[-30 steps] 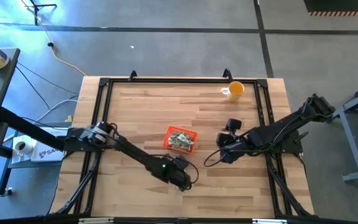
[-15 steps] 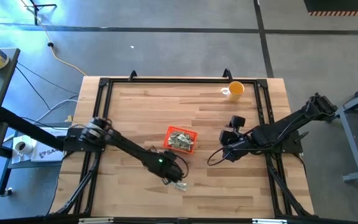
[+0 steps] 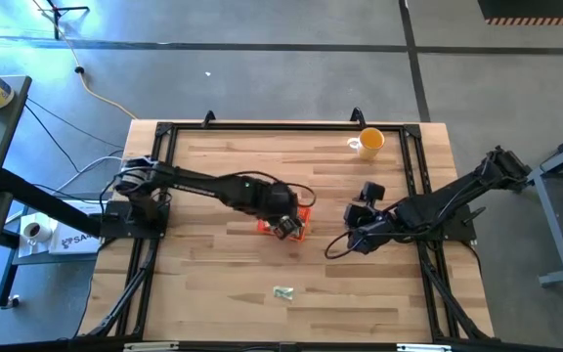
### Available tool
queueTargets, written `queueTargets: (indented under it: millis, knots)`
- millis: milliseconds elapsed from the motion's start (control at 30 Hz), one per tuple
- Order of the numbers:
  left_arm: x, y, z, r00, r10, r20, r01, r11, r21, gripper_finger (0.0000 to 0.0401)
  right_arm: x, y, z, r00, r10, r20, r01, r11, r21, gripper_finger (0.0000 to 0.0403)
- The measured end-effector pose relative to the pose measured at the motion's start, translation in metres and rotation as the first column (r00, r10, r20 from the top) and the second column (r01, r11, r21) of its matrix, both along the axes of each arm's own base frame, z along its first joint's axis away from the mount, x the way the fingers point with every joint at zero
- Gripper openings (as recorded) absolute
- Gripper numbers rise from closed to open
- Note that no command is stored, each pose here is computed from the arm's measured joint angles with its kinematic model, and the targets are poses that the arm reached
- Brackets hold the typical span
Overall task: Pick and place Stevia / Truvia into bins
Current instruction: Put the stevia packet into the orange bin
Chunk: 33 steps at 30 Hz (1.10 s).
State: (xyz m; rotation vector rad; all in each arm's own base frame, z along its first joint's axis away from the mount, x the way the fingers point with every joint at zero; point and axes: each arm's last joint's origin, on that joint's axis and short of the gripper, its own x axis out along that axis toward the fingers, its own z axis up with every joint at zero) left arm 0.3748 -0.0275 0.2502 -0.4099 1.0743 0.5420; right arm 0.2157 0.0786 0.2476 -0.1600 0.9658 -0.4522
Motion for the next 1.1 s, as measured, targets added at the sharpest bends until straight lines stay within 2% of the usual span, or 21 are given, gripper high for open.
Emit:
queueTargets:
  millis: [167,233,300,367,467,600,700,933,1100]
  knots:
    - [-0.008,0.005,0.0,0.997,0.03,-0.069,-0.031,0.999,-0.012,0.0213,0.0,0.001,-0.001,1.0,-0.014,-0.001,0.014,0.998,0.068,0.0346]
    - [-0.014,-0.003,0.006,0.998,0.017,-0.067,-0.02,0.999,-0.04,0.0253,0.002,0.003,-0.002,1.0,0.004,0.013,-0.005,0.997,0.08,0.0346]
    - [-0.02,-0.02,0.017,0.999,-0.014,-0.033,0.012,0.998,-0.059,0.0279,0.006,0.006,-0.006,0.997,0.075,0.03,-0.078,0.99,0.118,0.0346]
    - [-0.028,-0.039,0.021,0.999,-0.038,-0.035,0.036,0.998,-0.058,0.029,0.014,0.012,-0.012,0.979,0.187,0.08,-0.199,0.963,0.182,0.0346]
    - [-0.044,-0.068,0.023,0.998,-0.009,-0.066,0.007,1.0,-0.029,0.0284,0.027,0.021,-0.025,0.941,0.301,0.156,-0.331,0.916,0.226,0.0346]
    - [-0.068,-0.104,0.023,0.991,0.09,-0.095,-0.091,0.996,-0.011,0.0252,0.052,0.033,-0.037,0.913,0.334,0.233,-0.386,0.891,0.238,0.0346]
    - [-0.079,-0.126,0.022,0.987,0.155,-0.051,-0.156,0.988,-0.02,0.0224,0.074,0.046,-0.05,0.894,0.368,0.257,-0.431,0.863,0.264,0.0346]
    - [-0.1,-0.146,0.011,0.971,0.232,-0.063,-0.233,0.972,-0.007,0.0179,0.113,0.076,-0.085,0.898,0.402,0.18,-0.44,0.843,0.311,0.0346]
    - [-0.11,-0.15,0.001,0.972,0.209,-0.107,-0.206,0.978,0.037,0.0168,0.132,0.112,-0.096,0.855,0.491,0.168,-0.519,0.81,0.273,0.0346]
